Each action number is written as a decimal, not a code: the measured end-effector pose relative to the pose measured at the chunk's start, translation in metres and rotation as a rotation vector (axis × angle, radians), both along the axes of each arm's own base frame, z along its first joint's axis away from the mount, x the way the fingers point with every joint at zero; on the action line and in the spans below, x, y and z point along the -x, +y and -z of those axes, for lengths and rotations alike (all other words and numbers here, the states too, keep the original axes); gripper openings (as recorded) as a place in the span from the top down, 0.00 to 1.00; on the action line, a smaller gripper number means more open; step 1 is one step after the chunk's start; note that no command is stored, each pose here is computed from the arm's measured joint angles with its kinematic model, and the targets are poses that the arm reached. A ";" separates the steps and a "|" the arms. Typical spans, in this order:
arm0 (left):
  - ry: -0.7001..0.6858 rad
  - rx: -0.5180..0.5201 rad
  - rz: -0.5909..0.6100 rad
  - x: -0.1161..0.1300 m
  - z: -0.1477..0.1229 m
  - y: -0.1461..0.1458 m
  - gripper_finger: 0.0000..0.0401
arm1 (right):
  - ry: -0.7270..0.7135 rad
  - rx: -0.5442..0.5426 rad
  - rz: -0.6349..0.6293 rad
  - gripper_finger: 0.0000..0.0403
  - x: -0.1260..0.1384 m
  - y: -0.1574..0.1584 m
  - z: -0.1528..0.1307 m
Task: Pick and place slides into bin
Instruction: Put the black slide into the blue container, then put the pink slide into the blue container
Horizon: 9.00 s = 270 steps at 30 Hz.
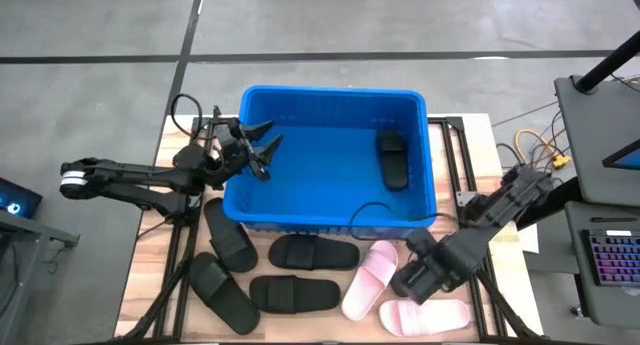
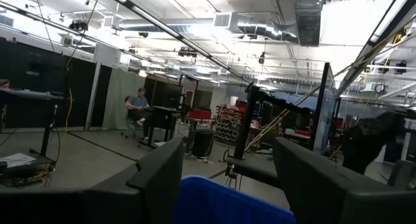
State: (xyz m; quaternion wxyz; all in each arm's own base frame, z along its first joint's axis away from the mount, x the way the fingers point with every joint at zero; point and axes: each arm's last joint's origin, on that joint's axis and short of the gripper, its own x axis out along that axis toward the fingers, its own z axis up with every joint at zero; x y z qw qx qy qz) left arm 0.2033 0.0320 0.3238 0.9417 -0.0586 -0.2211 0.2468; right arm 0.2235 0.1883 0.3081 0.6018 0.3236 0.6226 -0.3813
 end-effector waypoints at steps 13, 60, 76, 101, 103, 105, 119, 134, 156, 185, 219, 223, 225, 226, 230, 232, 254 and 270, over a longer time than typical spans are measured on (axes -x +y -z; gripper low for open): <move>0.004 -0.001 0.000 -0.001 0.001 0.000 0.44 | 0.183 0.113 -0.099 0.44 -0.024 0.028 0.062; 0.009 0.001 0.000 -0.001 0.000 0.000 0.44 | 0.309 0.418 0.359 0.44 0.033 0.041 0.144; 0.001 0.000 0.000 -0.001 -0.002 0.000 0.44 | 0.306 0.392 0.239 0.65 0.036 0.037 0.159; 0.004 -0.001 0.000 -0.001 -0.001 0.000 0.44 | 0.068 0.205 -0.087 0.98 0.042 0.034 0.052; 0.004 -0.001 0.000 -0.001 -0.001 0.000 0.44 | -0.010 0.167 -0.113 0.98 0.043 0.031 0.032; 0.004 -0.002 0.000 -0.001 -0.001 0.000 0.44 | -0.092 0.136 -0.142 0.98 0.045 0.027 0.012; 0.006 -0.002 -0.001 -0.001 -0.001 0.000 0.44 | -0.994 0.317 -0.556 0.98 0.042 0.004 -0.114; 0.006 -0.002 -0.001 -0.001 0.000 0.000 0.44 | -0.747 0.739 -0.544 0.98 0.043 -0.093 -0.136; -0.126 -0.065 -0.030 0.031 -0.032 -0.003 0.44 | -0.139 0.777 -0.781 0.98 0.001 -0.237 -0.124; -0.145 -0.102 -0.052 0.044 -0.036 -0.004 0.44 | 0.110 0.576 -0.923 0.98 -0.020 -0.327 0.017; -0.122 -0.123 -0.065 0.042 -0.034 -0.004 0.44 | 0.189 0.619 -0.913 0.98 -0.002 -0.345 0.093; -0.121 -0.122 -0.065 0.042 -0.034 -0.004 0.44 | 0.168 0.614 -0.877 0.95 0.000 -0.348 0.093; -0.121 -0.122 -0.065 0.042 -0.034 -0.004 0.44 | 0.164 0.612 -0.865 0.92 0.001 -0.349 0.093; -0.121 -0.122 -0.065 0.042 -0.034 -0.004 0.44 | 0.164 0.611 -0.865 0.91 0.001 -0.349 0.094; -0.121 -0.122 -0.065 0.042 -0.034 -0.004 0.44 | 0.171 0.605 -0.878 0.84 0.001 -0.349 0.094; -0.121 -0.122 -0.065 0.042 -0.034 -0.004 0.44 | 0.174 0.604 -0.883 0.80 0.001 -0.349 0.094; -0.121 -0.122 -0.065 0.042 -0.034 -0.004 0.44 | 0.198 0.487 -0.869 0.38 0.006 -0.344 0.084; -0.120 -0.122 -0.064 0.042 -0.034 -0.004 0.44 | 0.108 0.428 -0.708 0.37 0.003 -0.342 0.034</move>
